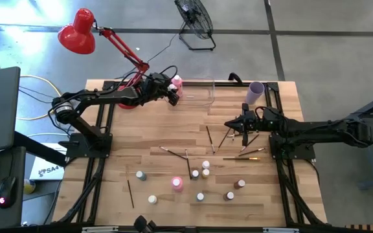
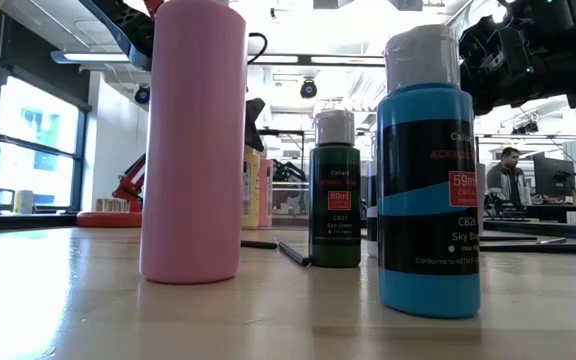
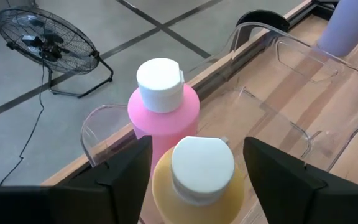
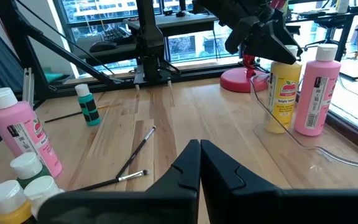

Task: Pick & Place Paint Supplies
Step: Put the large yellow paint bottle into the transparent bin, then put the large pink paint bottle into the transparent bin

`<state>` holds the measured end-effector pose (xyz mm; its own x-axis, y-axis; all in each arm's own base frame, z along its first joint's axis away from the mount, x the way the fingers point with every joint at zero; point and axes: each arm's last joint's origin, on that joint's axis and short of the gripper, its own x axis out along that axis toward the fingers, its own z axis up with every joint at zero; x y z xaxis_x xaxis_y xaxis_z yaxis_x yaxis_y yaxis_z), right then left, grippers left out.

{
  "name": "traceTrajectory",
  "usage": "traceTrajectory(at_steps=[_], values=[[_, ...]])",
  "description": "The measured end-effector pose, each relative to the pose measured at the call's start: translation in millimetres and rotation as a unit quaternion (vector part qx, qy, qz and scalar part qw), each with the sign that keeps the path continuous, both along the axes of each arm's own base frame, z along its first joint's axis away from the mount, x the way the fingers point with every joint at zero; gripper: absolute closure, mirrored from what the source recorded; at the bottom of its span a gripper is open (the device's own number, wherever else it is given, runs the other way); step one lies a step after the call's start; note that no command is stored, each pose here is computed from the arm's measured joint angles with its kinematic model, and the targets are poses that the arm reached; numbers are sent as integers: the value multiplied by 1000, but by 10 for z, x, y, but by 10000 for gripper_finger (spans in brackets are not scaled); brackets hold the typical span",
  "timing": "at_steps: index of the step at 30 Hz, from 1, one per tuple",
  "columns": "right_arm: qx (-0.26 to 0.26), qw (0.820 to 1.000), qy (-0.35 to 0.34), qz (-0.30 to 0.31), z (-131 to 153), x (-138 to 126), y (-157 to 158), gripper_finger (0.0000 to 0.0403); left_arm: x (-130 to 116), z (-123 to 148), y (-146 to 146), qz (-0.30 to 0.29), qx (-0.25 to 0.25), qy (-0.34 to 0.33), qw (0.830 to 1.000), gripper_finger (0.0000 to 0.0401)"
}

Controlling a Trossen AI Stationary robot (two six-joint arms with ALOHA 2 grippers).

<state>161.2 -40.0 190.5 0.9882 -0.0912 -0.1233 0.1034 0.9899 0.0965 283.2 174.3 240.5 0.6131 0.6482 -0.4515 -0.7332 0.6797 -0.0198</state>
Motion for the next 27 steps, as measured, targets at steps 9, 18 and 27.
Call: traceTrajectory(at_steps=[9, 18, 27], values=[[0, 1000, 0, 0, 0, 0, 0, 401, 21, 27, -3, -21, -1, -20, 1000, 148], [0, 1000, 0, 0, 0, 0, 0, 401, 56, 92, -5, -63, 21, -38, 997, 148], [0, 1000, 0, 0, 0, 0, 0, 401, 129, 361, 37, -72, 61, -54, 994, 148]])
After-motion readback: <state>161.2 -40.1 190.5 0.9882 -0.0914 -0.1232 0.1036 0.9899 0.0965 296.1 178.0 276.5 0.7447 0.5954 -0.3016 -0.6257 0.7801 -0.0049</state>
